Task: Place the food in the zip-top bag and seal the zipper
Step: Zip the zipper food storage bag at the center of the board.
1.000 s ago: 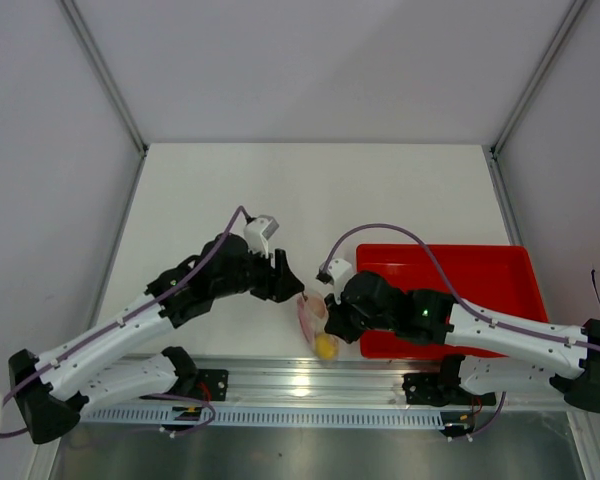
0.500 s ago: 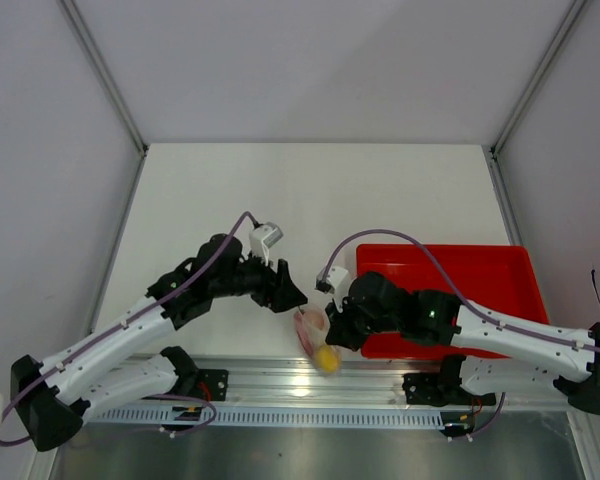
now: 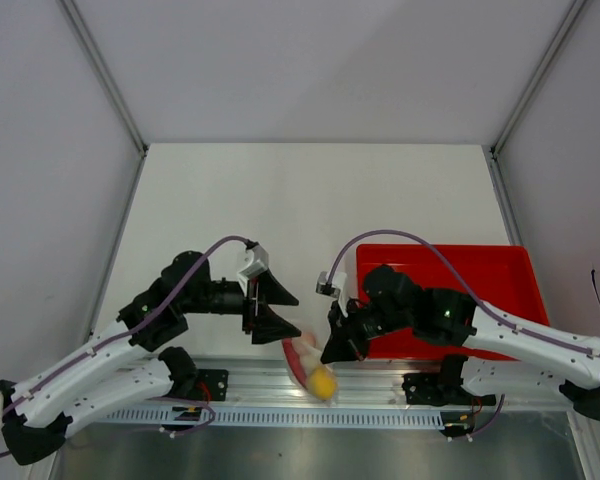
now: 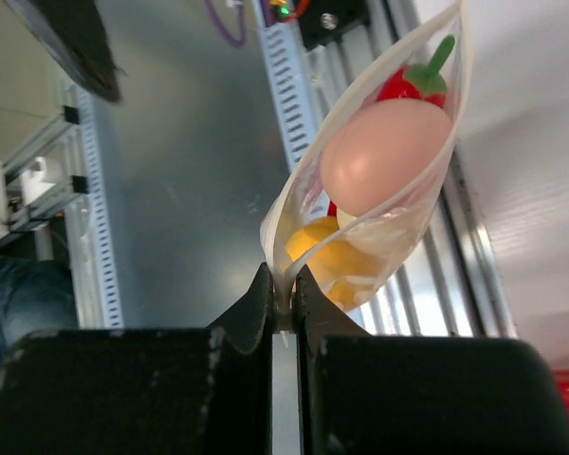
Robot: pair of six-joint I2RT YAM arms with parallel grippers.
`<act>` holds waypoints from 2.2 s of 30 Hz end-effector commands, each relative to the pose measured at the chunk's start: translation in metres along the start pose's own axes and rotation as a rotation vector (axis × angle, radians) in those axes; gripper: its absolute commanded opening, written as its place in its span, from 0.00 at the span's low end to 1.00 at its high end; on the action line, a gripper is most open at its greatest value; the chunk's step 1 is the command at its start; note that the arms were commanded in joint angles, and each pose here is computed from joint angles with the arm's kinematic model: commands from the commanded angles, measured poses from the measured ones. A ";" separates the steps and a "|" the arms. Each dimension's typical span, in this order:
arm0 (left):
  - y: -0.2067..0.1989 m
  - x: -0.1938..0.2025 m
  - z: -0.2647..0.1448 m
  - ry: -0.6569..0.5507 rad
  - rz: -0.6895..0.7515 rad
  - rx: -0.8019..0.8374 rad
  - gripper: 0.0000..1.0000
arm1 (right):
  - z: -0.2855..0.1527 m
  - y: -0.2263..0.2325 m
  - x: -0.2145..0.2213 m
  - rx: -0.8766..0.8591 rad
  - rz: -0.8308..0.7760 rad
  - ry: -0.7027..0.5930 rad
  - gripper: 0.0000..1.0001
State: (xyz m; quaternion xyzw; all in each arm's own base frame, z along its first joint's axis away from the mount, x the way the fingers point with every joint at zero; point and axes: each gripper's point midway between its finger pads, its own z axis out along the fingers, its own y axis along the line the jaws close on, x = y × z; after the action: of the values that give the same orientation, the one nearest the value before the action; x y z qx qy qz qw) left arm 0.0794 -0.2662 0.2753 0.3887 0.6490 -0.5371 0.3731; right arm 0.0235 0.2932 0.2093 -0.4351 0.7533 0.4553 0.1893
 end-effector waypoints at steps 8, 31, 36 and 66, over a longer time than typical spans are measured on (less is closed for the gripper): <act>-0.042 0.010 0.004 0.075 0.131 0.220 0.81 | -0.039 0.081 -0.035 -0.317 -0.063 -0.050 0.00; -0.081 0.026 0.002 0.167 0.119 0.472 0.86 | -0.014 0.085 -0.043 -0.335 -0.082 0.029 0.00; -0.082 0.029 0.005 0.181 0.106 0.479 0.86 | -0.011 0.084 -0.049 -0.318 -0.099 0.028 0.00; -0.057 0.053 0.016 0.314 0.007 0.355 0.10 | 0.001 0.040 -0.047 -0.095 -0.108 0.032 0.00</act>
State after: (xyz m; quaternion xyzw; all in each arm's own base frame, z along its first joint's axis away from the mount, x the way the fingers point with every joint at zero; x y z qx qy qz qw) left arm 0.0036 -0.2782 0.2462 0.5299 0.5835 -0.5819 0.2001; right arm 0.0049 0.3147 0.2460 -0.4919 0.7178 0.4729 0.1384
